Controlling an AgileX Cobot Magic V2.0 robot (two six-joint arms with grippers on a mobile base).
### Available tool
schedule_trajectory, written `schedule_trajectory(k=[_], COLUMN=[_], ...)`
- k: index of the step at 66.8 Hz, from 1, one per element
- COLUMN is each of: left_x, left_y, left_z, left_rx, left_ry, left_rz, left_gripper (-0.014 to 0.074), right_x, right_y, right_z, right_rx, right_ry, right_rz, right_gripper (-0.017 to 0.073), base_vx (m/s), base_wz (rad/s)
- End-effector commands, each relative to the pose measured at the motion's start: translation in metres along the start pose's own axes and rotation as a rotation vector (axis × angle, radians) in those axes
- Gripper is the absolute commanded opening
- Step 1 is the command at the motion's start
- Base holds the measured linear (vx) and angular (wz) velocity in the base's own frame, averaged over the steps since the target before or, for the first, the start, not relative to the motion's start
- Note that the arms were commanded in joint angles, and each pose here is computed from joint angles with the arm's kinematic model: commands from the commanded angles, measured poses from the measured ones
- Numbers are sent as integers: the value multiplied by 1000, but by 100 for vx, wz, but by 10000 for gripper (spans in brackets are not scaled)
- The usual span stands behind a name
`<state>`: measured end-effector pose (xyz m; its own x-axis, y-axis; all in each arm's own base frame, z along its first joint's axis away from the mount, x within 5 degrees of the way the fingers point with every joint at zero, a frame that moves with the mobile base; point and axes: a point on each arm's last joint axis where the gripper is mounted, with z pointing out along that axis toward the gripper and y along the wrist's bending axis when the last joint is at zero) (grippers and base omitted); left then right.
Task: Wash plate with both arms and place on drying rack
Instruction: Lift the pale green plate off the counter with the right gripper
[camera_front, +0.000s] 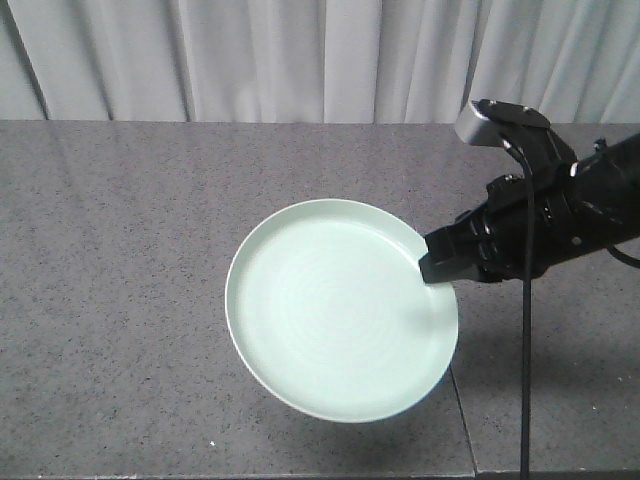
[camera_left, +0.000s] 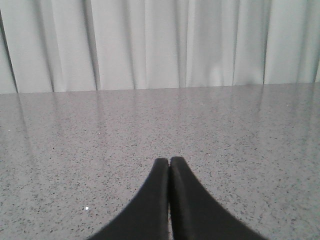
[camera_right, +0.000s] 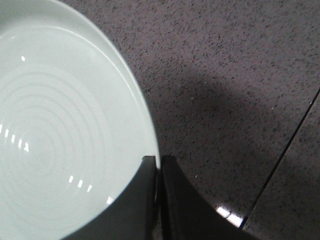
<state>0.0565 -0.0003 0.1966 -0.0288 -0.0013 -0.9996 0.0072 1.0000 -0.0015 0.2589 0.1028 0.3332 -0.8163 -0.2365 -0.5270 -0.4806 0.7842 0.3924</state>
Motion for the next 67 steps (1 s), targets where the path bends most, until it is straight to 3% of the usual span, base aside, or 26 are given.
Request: schedule_trajectory(k=[1, 27, 67], left_x=[-17, -17, -17], left_y=[-1, -1, -1], left_z=[-3, -3, -3], left_rx=[11, 11, 11], left_ry=[-116, -116, -116], left_rz=[-18, -18, -18], left_gripper=[-6, -6, -6], right_x=[6, 49, 48], right_y=[14, 16, 16], right_z=[-19, -16, -17], right_rx=[-31, -33, -31], right_ry=[-81, -29, -43], right_rz=[-17, 2, 3], right_gripper=[-4, -4, -4], base_vx=[0, 0, 0], base_wz=[0, 0, 0])
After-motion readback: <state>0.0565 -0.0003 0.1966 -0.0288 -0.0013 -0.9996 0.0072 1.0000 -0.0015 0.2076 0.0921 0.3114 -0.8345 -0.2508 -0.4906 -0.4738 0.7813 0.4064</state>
